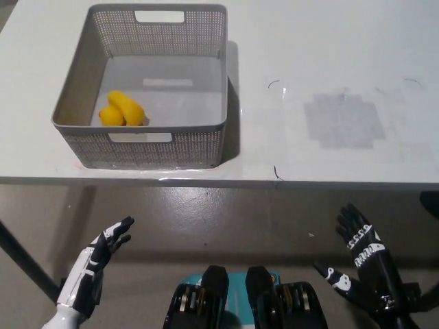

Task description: Use the right hand to pick up a yellow duck toy and place it into a container on the left hand side

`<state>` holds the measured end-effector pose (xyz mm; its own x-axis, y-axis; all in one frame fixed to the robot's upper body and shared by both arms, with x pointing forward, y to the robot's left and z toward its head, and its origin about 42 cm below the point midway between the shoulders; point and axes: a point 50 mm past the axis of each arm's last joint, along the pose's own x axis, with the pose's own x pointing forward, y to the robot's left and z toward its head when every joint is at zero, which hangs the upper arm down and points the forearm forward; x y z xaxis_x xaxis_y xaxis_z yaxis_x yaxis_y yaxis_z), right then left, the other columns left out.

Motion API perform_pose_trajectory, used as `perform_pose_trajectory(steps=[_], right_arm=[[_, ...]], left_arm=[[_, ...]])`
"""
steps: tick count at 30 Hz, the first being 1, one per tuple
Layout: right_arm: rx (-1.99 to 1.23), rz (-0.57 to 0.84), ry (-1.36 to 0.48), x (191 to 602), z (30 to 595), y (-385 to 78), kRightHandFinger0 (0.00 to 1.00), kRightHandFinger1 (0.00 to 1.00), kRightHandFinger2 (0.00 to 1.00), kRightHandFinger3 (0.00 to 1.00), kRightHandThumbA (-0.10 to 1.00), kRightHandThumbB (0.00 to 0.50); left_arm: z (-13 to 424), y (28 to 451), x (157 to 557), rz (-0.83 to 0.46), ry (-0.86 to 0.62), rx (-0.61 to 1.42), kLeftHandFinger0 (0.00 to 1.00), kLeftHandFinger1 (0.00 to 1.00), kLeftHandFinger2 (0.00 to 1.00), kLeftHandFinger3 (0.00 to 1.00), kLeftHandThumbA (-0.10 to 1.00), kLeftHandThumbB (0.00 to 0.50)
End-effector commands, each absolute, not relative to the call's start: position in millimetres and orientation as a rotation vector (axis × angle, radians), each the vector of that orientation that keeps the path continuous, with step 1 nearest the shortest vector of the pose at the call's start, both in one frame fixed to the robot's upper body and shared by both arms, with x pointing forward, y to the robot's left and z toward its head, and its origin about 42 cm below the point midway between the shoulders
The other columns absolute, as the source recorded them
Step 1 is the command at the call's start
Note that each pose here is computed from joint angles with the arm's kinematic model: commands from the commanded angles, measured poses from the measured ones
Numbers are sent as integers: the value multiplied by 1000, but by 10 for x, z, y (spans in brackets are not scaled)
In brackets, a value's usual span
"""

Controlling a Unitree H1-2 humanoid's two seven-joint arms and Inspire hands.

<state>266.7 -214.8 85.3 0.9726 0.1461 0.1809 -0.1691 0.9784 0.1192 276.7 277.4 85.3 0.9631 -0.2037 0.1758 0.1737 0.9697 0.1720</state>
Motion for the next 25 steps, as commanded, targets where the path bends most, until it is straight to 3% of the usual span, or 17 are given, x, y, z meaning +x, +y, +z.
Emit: perform_pose_trajectory(steps=[1, 3, 14, 20, 23, 25], right_arm=[[170, 156, -282, 2786, 945, -2177, 1000, 1000, 1000, 1000, 1000, 203], [170, 142, -275, 2797, 935, -2180, 1000, 1000, 1000, 1000, 1000, 232], [153, 135, -297, 2863, 939, -2160, 1000, 1000, 1000, 1000, 1000, 237], [156, 142, -292, 2864, 936, -2161, 1000, 1000, 1000, 1000, 1000, 215], [156, 136, -289, 2871, 948, -2152, 1000, 1000, 1000, 1000, 1000, 251], [156, 135, -286, 2874, 953, -2151, 1000, 1000, 1000, 1000, 1000, 244]], left_arm=[[970, 2809, 2857, -166, -268, 145, 1000, 1000, 1000, 1000, 1000, 255], [965, 2809, 2855, -166, -266, 141, 1000, 1000, 1000, 1000, 1000, 250], [980, 2818, 2903, -168, -268, 157, 1000, 1000, 1000, 1000, 1000, 250], [956, 2733, 2905, -190, -240, 162, 1000, 1000, 1000, 1000, 1000, 291], [951, 2688, 2904, -199, -231, 158, 1000, 1000, 1000, 1000, 1000, 283], [951, 2676, 2909, -203, -230, 152, 1000, 1000, 1000, 1000, 1000, 284]])
